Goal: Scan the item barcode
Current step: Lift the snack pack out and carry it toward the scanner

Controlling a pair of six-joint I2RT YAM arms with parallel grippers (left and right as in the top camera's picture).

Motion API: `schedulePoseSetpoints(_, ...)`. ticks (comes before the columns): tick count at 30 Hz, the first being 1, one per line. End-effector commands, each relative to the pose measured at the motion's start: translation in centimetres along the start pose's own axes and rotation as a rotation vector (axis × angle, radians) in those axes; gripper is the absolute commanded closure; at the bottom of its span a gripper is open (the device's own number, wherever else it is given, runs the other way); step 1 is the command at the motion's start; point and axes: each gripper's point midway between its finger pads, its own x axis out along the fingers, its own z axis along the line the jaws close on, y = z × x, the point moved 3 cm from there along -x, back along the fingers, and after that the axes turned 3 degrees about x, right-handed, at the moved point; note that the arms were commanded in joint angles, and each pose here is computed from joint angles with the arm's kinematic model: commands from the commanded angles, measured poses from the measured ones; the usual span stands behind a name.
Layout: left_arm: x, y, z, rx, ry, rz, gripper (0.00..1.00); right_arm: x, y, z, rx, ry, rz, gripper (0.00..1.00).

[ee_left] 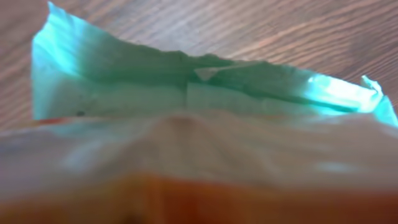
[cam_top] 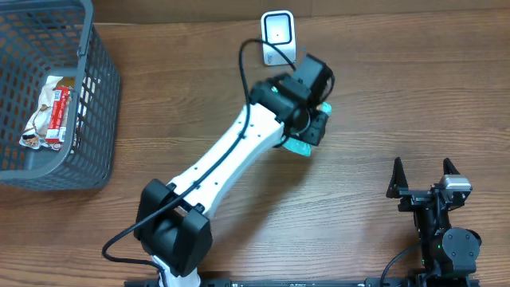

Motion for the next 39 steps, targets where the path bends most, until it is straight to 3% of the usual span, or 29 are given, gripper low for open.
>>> schedulePoseSetpoints(1,2.0,1.3,-1.2,-0.018,-0.01,-0.006,0.63,0.0,0.2,-0.2,0.004,0.012,-0.006,0.0)
schedulePoseSetpoints(14,5.7,4.2,-2.9,-0.014,-0.063,-0.011,0.6,0.0,0.2,-0.2,0.004,0.012,-0.006,0.0)
schedulePoseSetpoints(39,9.5,4.3,-3.1,-0.036,-0.1,-0.011,0.54,0.0,0.2,-0.2,0.004,0.012,-0.005,0.0)
